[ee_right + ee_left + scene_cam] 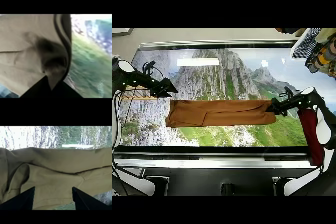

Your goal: Fold the clothes and pants, and hang the long-sleeved shirts on hangers.

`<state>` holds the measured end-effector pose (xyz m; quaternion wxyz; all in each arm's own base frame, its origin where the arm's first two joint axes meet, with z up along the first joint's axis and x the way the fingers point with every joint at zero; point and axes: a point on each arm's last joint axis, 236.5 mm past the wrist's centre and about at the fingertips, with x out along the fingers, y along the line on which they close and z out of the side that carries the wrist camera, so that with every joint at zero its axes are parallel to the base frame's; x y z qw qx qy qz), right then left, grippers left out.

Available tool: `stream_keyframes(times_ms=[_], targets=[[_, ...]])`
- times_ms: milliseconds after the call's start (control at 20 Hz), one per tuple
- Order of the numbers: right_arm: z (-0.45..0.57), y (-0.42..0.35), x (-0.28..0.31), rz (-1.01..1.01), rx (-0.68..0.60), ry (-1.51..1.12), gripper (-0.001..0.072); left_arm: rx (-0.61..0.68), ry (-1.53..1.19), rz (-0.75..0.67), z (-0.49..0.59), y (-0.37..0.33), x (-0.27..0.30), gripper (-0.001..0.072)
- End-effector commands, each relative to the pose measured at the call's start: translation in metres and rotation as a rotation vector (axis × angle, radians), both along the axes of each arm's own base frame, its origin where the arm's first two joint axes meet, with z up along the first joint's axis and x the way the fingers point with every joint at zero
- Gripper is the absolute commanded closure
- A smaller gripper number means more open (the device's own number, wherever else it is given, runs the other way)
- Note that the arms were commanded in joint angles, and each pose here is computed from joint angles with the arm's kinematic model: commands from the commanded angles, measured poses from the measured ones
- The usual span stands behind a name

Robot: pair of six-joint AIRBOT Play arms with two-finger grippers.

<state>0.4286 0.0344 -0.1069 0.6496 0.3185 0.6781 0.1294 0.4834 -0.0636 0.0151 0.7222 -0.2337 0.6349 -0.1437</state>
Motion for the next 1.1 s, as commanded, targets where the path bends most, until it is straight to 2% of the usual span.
stream_keyframes(times_ms=[0, 50, 150, 350, 500, 750, 1050], targets=[[0.023, 0.009, 0.006, -0.024, -0.014, -0.030, 0.0684, -0.003, 0.005, 0.005, 0.000, -0.005, 0.000, 0.0179], [0.034, 0.000, 0.008, -0.040, -0.060, -0.044, 0.0685, -0.007, 0.021, 0.022, -0.002, -0.011, 0.001, 0.0259], [0.064, -0.024, 0.008, -0.080, -0.183, -0.060, 0.0685, -0.015, 0.044, 0.037, -0.008, -0.032, 0.002, 0.0686], [0.145, -0.027, 0.005, -0.105, -0.221, -0.158, 0.0685, -0.059, 0.029, -0.009, -0.027, -0.128, 0.007, 0.0693], [0.189, -0.029, -0.012, -0.134, -0.253, -0.208, 0.0685, -0.196, 0.057, 0.017, -0.040, -0.241, -0.003, 0.0694], [0.244, -0.029, -0.036, -0.206, -0.280, -0.285, 0.0685, -0.393, 0.104, 0.028, -0.053, -0.397, -0.056, 0.0695], [0.270, -0.023, -0.058, -0.249, -0.271, -0.290, 0.0685, -0.545, 0.143, 0.128, -0.068, -0.486, -0.094, 0.0695]])
